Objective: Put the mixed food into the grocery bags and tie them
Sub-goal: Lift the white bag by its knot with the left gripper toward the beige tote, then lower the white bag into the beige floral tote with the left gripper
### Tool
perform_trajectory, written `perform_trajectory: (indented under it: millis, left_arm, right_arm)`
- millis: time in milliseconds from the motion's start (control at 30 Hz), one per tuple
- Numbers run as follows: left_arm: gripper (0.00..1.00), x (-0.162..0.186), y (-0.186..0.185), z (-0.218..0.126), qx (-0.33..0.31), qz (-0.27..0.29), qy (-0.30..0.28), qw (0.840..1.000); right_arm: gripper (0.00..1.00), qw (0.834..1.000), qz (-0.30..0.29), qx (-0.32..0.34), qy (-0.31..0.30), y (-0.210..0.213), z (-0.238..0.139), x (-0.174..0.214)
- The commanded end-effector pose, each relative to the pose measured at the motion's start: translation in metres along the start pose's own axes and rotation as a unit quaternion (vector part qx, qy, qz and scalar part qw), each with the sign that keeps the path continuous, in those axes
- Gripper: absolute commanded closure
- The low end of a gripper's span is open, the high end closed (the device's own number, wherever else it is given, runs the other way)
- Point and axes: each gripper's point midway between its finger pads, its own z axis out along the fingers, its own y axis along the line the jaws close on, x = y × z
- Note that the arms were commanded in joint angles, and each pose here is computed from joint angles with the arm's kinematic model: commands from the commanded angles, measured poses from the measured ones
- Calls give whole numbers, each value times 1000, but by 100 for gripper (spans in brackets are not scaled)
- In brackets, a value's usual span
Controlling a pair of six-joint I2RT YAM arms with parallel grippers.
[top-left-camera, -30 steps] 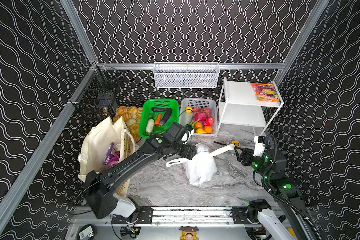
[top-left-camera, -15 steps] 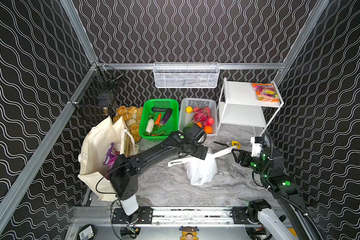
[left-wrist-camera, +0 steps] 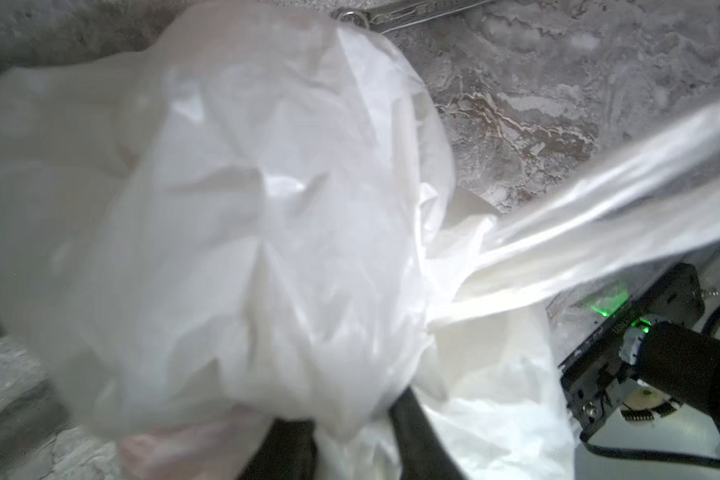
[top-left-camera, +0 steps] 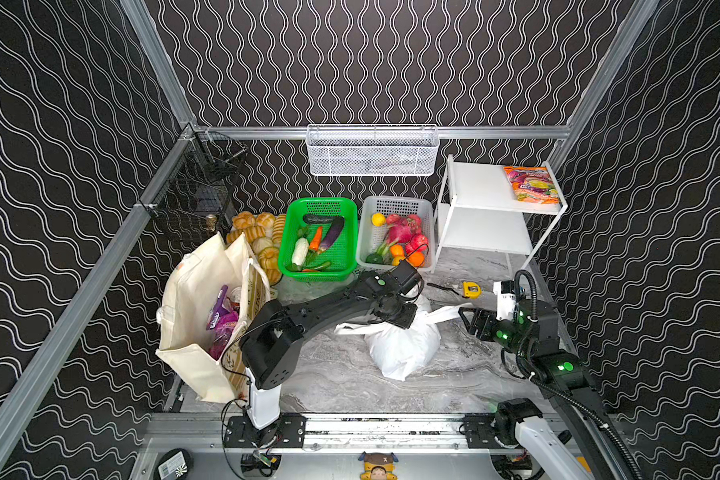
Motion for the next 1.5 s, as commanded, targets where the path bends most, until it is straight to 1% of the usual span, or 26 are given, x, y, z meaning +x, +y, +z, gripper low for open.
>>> perform_trajectory:
  millis: [0,133,233,300,367,433,500,567,633,667,800,867,933,967,1000,1033,1067,1100,1167,1233,1267,1300,1333,1367,1400,1467]
  left_arm:
    - [100,-12,-3,-36,-4,35,-43,998]
    - [100,-29,1,-110,-30,58,-122,990]
    - [100,-39,15,-185,-84,86,-201,972]
    - [100,-43,35,-241,-139,98,-257,951]
    - [100,-44,58,-292,-188,97,-298,931]
    - [100,-42,89,-334,-237,89,-318,914]
    - [100,-36,128,-375,-306,64,-328,891]
    - [100,-30,158,-402,-366,55,-324,871]
    - [100,-22,187,-421,-428,36,-302,851]
    - [100,-16,203,-434,-464,15,-291,836]
    - [100,11,241,-476,-541,-53,-294,786]
    - [100,34,253,-494,-581,-99,-292,753]
    - [100,52,259,-502,-606,-121,-289,731]
    - [100,63,263,-499,-621,-130,-275,723]
    - [100,72,267,-494,-631,-137,-261,718]
    - [100,85,274,-488,-652,-146,-233,707]
    - [100,97,282,-480,-667,-153,-205,700]
    - [100,106,289,-472,-667,-161,-189,702]
    - [100,121,298,-447,-636,-186,-180,727]
    - [100,132,301,-432,-620,-200,-167,740]
    - [100,133,299,-424,-603,-203,-167,753]
    - [100,132,295,-415,-579,-204,-172,771]
    - [100,128,289,-402,-544,-198,-180,796]
    - [100,126,283,-391,-514,-188,-185,816]
    - [100,125,279,-381,-491,-190,-189,829]
    - [100,123,265,-353,-419,-192,-187,868]
  right_arm:
    - [28,1000,-8,14,-23,-2,-5,-12]
    - [28,998,-15,12,-53,3,-13,-25]
    - [27,997,-22,-2,-78,11,-21,-36]
    - [27,995,-25,-13,-98,16,-27,-44]
    - [27,992,-33,-30,-115,24,-31,-50]
    - [28,990,-44,-55,-124,35,-35,-55]
    - [28,988,-46,-71,-130,42,-38,-60]
    - [28,987,-47,-81,-133,48,-41,-65]
    - [28,986,-46,-87,-134,52,-42,-69]
    - [28,986,-46,-89,-134,53,-42,-70]
    - [28,987,-45,-87,-128,53,-39,-71]
    - [28,987,-46,-88,-128,53,-38,-71]
    - [28,987,-47,-87,-126,53,-36,-71]
    - [28,987,-47,-88,-126,53,-35,-70]
    - [28,987,-48,-89,-126,52,-34,-70]
    - [28,987,-49,-89,-126,52,-33,-69]
    - [28,987,-49,-89,-126,52,-32,-69]
    - [28,987,-48,-89,-124,51,-31,-69]
    - [28,988,-50,-92,-118,51,-28,-67]
    - [28,988,-53,-95,-113,52,-25,-67]
    - [28,988,-54,-96,-108,53,-23,-66]
    - [28,988,-55,-96,-104,53,-21,-65]
    - [28,989,-54,-95,-100,52,-19,-65]
    - [28,989,-54,-94,-97,52,-17,-65]
    - [28,989,-53,-95,-96,51,-15,-65]
    - [28,989,-49,-99,-95,52,-12,-67]
